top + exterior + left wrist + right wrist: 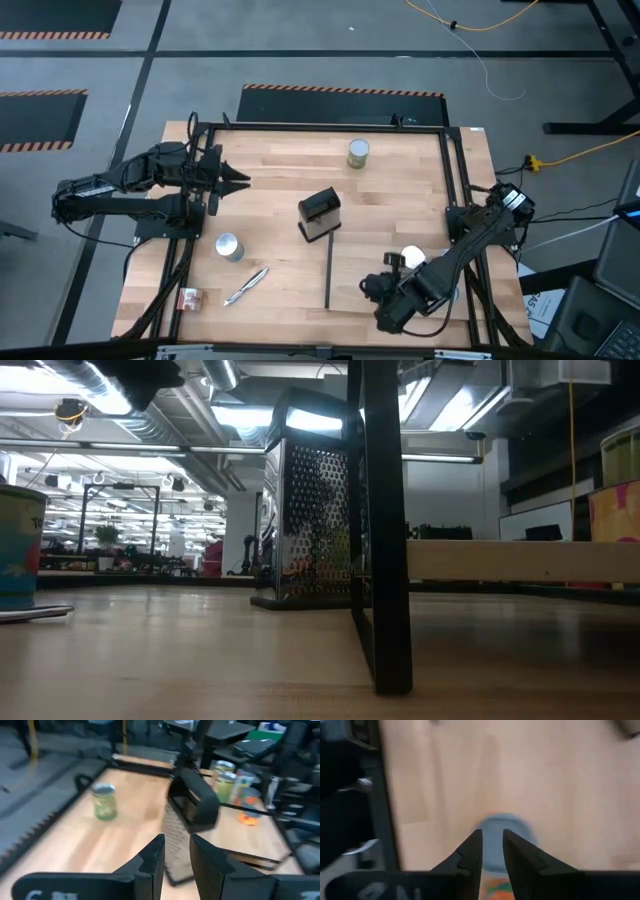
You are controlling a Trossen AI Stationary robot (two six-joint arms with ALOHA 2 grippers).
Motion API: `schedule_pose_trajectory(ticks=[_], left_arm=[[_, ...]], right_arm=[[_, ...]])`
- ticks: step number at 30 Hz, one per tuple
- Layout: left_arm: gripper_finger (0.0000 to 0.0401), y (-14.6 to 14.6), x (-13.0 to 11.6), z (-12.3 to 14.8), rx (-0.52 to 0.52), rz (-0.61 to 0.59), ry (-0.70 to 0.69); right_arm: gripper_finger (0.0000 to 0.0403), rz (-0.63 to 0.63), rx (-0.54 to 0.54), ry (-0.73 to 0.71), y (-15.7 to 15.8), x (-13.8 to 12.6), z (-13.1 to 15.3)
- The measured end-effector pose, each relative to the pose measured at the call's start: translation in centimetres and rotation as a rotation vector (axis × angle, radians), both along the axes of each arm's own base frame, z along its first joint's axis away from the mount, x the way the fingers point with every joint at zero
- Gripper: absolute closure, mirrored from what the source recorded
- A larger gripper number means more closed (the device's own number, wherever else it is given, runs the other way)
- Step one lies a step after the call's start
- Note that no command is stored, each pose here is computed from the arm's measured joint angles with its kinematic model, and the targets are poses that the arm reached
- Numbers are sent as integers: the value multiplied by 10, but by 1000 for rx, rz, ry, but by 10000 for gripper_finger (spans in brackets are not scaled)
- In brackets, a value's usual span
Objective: Pick and place cans onto a shelf
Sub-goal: Put the canned tomatoes on the shelf
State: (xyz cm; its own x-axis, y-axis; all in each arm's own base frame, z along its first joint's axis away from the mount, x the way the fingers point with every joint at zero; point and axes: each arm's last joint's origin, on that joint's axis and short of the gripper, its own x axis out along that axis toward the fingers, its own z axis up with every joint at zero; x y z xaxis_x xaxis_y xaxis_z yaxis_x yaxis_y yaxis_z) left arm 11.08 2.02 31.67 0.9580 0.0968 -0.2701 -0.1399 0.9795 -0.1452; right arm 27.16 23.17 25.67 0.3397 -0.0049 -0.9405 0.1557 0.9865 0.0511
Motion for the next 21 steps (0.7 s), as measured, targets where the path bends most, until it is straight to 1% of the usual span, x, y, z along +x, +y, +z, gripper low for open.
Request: schedule_pose_trajectory(ticks=[3, 8, 11, 13, 15, 18, 21], left_arm=[[317, -2, -1, -5, -110, -33, 42], [317, -7, -6, -17, -309, -37, 170], [317, -13, -6, -22, -390, -45, 235], [317, -17, -3, -23, -429, -43, 254], [317, -22, 0, -23, -444, -51, 262], [317, -29, 4, -25, -463, -52, 282], [317, -37, 8, -27, -490, -47, 315]], right_arm=[[322, 46, -113, 9, -10, 1, 12], [322, 132, -271, 27, -30, 8, 27], [322, 169, -351, 47, -44, 14, 31], [322, 189, -386, 54, -54, 16, 35], [322, 208, -396, 52, -64, 16, 41], [322, 220, -420, 42, -83, 12, 50], [322, 207, -446, 26, -104, 5, 60]])
